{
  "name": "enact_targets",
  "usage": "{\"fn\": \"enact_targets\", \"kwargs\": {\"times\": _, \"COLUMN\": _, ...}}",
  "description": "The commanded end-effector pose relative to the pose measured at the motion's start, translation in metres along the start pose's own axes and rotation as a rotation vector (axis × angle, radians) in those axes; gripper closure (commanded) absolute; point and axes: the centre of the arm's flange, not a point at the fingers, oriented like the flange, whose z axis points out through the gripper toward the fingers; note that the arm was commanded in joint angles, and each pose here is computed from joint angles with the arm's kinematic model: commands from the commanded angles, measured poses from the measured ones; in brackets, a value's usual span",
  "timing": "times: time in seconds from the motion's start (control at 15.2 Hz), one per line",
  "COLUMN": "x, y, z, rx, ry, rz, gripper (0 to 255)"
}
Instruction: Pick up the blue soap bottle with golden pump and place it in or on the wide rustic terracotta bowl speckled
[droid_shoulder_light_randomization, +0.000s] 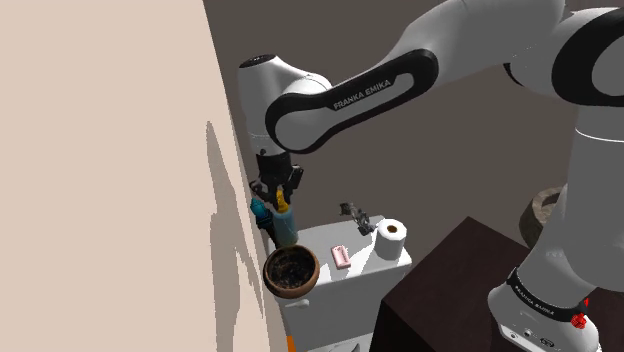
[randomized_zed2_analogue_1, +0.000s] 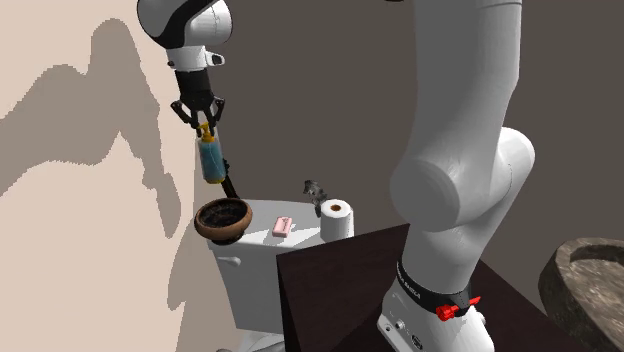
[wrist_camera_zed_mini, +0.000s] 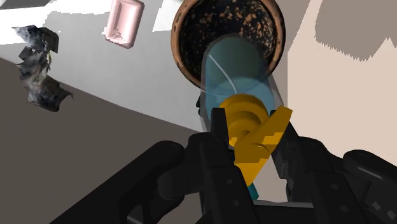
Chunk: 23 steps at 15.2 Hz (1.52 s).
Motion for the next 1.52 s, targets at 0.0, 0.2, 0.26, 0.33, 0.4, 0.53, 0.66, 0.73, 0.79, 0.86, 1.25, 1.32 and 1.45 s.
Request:
{"fn": "enact_targets", "kwargs": {"times": 0.0, "x": 0.000, "y": -0.001, "z": 0.010, "rx": 0.000, "ry": 0.000, "rz": 0.000, "gripper": 255}}
{"fn": "enact_targets", "kwargs": {"times": 0.2, "x": -0.001, "y": -0.001, "z": 0.025, "rx": 0.000, "ry": 0.000, "rz": 0.000, "gripper": 255}}
{"fn": "enact_targets", "kwargs": {"times": 0.26, "x": -0.001, "y": -0.002, "z": 0.031, "rx": 0.000, "ry": 0.000, "rz": 0.000, "gripper": 255}}
{"fn": "enact_targets", "kwargs": {"times": 0.33, "x": -0.001, "y": -0.002, "z": 0.036, "rx": 0.000, "ry": 0.000, "rz": 0.000, "gripper": 255}}
{"fn": "enact_targets", "kwargs": {"times": 0.4, "x": -0.001, "y": -0.002, "z": 0.041, "rx": 0.000, "ry": 0.000, "rz": 0.000, "gripper": 255}}
{"fn": "enact_targets", "kwargs": {"times": 0.53, "x": -0.001, "y": -0.002, "z": 0.052, "rx": 0.000, "ry": 0.000, "rz": 0.000, "gripper": 255}}
{"fn": "enact_targets", "kwargs": {"times": 0.66, "x": -0.001, "y": -0.002, "z": 0.062, "rx": 0.000, "ry": 0.000, "rz": 0.000, "gripper": 255}}
{"fn": "enact_targets", "kwargs": {"times": 0.73, "x": -0.001, "y": -0.002, "z": 0.068, "rx": 0.000, "ry": 0.000, "rz": 0.000, "gripper": 255}}
{"fn": "enact_targets", "kwargs": {"times": 0.79, "x": -0.001, "y": -0.002, "z": 0.073, "rx": 0.000, "ry": 0.000, "rz": 0.000, "gripper": 255}}
{"fn": "enact_targets", "kwargs": {"times": 0.86, "x": -0.001, "y": -0.002, "z": 0.078, "rx": 0.000, "ry": 0.000, "rz": 0.000, "gripper": 255}}
{"fn": "enact_targets", "kwargs": {"times": 1.25, "x": -0.002, "y": -0.003, "z": 0.110, "rx": 0.000, "ry": 0.000, "rz": 0.000, "gripper": 255}}
{"fn": "enact_targets", "kwargs": {"times": 1.32, "x": -0.002, "y": -0.003, "z": 0.115, "rx": 0.000, "ry": 0.000, "rz": 0.000, "gripper": 255}}
{"fn": "enact_targets", "kwargs": {"times": 1.45, "x": -0.002, "y": -0.003, "z": 0.126, "rx": 0.000, "ry": 0.000, "rz": 0.000, "gripper": 255}}
